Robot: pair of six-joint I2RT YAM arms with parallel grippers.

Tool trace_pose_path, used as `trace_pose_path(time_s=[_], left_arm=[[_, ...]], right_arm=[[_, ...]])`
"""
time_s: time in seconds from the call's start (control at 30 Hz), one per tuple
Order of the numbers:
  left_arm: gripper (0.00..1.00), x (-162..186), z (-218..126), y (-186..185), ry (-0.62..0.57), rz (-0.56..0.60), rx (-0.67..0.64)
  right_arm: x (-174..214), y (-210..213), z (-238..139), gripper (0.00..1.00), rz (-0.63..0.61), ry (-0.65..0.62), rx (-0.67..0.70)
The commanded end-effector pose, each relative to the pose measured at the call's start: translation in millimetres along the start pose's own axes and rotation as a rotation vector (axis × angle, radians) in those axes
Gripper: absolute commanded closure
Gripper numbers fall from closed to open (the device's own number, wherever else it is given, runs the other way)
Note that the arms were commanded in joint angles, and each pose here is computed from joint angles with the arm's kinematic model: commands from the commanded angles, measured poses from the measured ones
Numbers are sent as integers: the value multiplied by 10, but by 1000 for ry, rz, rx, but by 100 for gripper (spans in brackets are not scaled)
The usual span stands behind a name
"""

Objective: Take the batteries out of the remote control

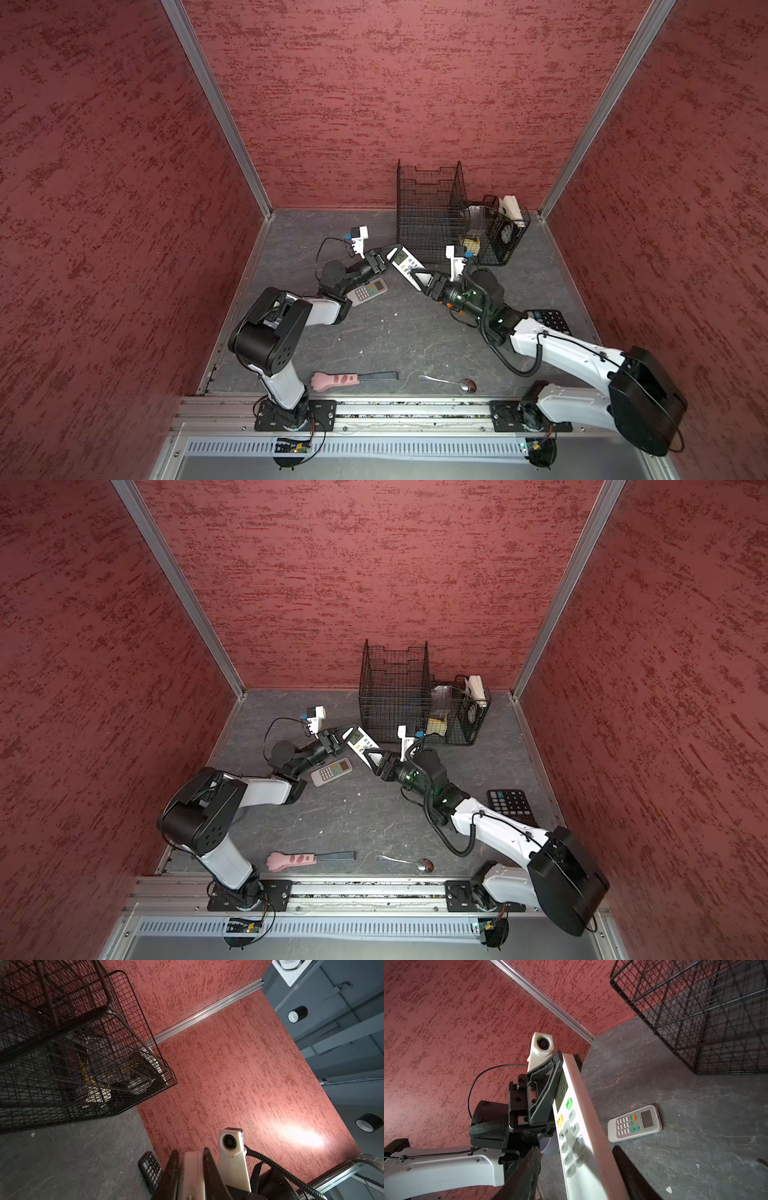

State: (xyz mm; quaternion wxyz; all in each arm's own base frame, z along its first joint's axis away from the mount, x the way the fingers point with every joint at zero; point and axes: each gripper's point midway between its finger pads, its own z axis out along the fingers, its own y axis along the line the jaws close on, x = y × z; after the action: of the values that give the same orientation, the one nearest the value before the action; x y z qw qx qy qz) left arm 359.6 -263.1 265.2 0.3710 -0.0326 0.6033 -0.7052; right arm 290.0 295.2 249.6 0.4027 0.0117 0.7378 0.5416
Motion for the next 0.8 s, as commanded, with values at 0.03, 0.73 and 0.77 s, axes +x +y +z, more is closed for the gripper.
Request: trace_pose_path(time_s=[0.03,0.73,0.77], left_arm=[[100,-61,42,-95,-31,33,37],[94,4,50,-65,-4,13,35],[92,-2,48,-72,-5,15,37]], right_arm=[[-60,191,33,50,38,-19,-109],[-26,157,83,89,11,-9,-117],[-25,147,88,89,7,-7,-110]])
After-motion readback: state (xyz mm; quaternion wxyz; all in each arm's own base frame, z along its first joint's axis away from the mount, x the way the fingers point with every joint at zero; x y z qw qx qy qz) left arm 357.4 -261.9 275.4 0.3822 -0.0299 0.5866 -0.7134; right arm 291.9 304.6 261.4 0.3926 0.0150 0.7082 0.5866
